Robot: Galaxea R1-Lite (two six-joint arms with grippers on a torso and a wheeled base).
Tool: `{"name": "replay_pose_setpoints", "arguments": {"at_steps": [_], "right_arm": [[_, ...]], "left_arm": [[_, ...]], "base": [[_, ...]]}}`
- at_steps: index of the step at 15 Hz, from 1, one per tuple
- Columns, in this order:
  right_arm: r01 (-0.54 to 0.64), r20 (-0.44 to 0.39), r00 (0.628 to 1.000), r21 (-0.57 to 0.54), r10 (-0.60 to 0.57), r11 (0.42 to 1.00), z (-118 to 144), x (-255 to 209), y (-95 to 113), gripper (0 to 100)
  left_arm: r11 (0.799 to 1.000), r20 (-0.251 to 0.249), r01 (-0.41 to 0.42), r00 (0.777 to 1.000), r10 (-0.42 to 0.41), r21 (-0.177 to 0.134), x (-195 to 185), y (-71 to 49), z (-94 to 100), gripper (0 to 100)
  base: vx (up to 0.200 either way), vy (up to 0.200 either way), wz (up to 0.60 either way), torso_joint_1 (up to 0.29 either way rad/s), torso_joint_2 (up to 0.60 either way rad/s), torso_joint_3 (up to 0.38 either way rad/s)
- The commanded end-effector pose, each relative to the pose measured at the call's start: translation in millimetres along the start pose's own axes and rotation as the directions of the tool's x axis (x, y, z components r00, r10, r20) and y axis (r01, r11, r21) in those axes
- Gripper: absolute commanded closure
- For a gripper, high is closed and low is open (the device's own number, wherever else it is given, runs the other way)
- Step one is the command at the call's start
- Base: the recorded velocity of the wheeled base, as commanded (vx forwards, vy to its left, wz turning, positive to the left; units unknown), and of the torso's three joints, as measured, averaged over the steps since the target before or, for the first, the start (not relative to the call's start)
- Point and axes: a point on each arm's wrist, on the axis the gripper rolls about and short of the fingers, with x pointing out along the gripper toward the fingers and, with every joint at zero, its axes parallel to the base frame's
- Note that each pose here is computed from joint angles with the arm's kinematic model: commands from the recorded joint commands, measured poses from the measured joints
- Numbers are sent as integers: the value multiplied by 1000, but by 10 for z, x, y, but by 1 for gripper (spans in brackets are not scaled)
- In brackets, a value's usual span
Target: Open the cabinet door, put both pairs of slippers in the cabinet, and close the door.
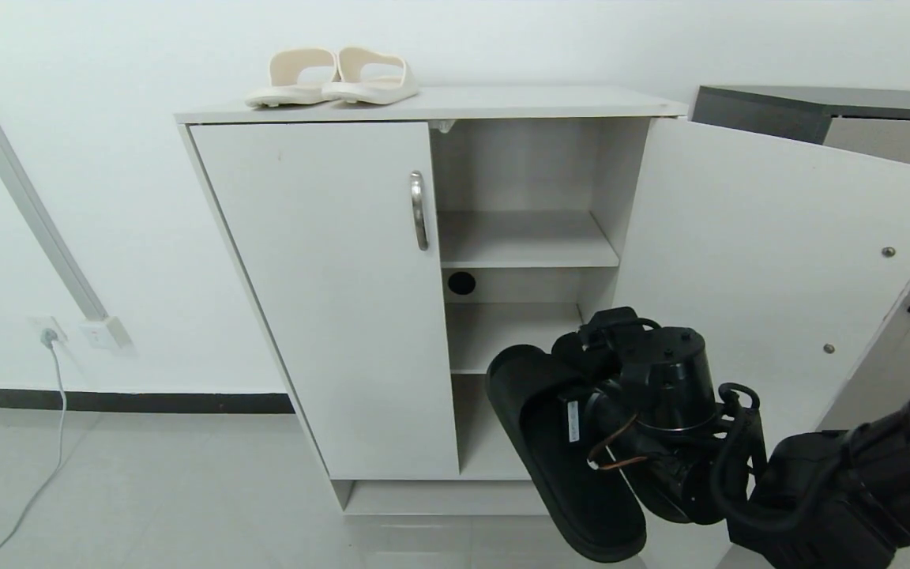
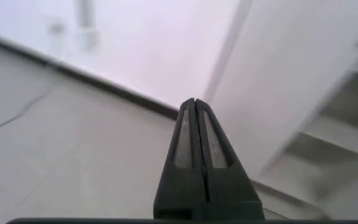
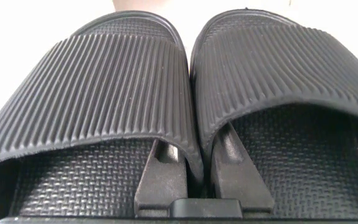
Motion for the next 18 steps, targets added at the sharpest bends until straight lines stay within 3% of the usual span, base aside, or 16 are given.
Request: {"name": "replay_pose_setpoints", "arguments": {"at_steps": [1, 3, 4, 6, 7, 9, 10, 11, 12, 13, 14, 15, 16, 18], "right_arm": [[8, -6, 1000, -4, -8, 1000, -20, 3, -2, 100], [5, 1, 1000, -2, -5, 1000, -11, 2, 6, 100], [5, 1, 1000, -5, -5, 1000, -11, 2, 6, 100], [2, -2, 1000, -11, -2, 1000, -22, 4, 16, 100], [0, -2, 1000, -12, 0, 1000, -24, -1, 26, 100], [-7, -6, 1000, -16, 7, 1000, -41, -10, 47, 100], [-8, -6, 1000, -17, 8, 1000, -44, -14, 50, 100], [-8, -6, 1000, -17, 8, 1000, -44, -18, 48, 100], [-13, -5, 1000, -28, 13, 1000, -56, -28, 58, 100], [-15, -1, 1000, -31, 15, 999, -63, -30, 62, 100], [-18, 12, 1000, -38, 18, 999, -61, -26, 64, 100], [-17, 8, 1000, -46, 17, 999, -89, -35, 53, 100], [-18, 15, 1000, -44, 19, 999, -91, -43, 49, 100], [-23, 32, 999, -57, 25, 998, -87, -49, 58, 100]], "left_arm": [[997, 32, -75, 997, 76, -16, -26, 65, -347, 100], [998, 27, -60, 998, 60, 7, 89, 62, -576, 100], [1000, 74, -28, 997, 29, -6, 90, 64, -589, 100], [991, 118, 130, 984, -131, 16, 107, 32, -615, 100], [980, 104, 197, 975, -198, 24, 106, 17, -622, 100], [933, 34, 352, 934, -355, 73, 99, -13, -669, 100], [919, 30, 380, 922, -385, 103, 97, -19, -669, 100], [918, 30, 381, 922, -386, 107, 96, -20, -669, 100], [910, 21, 391, 917, -398, 140, 98, -23, -672, 100], [923, 27, 361, 930, -367, 133, 100, -17, -670, 100], [949, 43, 300, 951, -305, 94, 104, -3, -665, 100], [950, 43, 299, 952, -304, 90, 104, -2, -665, 100], [946, 40, 308, 949, -314, 105, 104, -4, -667, 100], [911, 25, 400, 914, -404, 103, 97, -24, -672, 100]], "base": [[0, 0, 0, 0, 0, 0], [0, 0, 0, 0, 0, 0], [0, 0, 0, 0, 0, 0], [0, 0, 0, 0, 0, 0], [0, 0, 0, 0, 0, 0], [0, 0, 0, 0, 0, 0], [0, 0, 0, 0, 0, 0], [0, 0, 0, 0, 0, 0], [0, 0, 0, 0, 0, 0], [0, 0, 0, 0, 0, 0], [0, 0, 0, 0, 0, 0], [0, 0, 0, 0, 0, 0], [0, 0, 0, 0, 0, 0], [0, 0, 0, 0, 0, 0]]}}
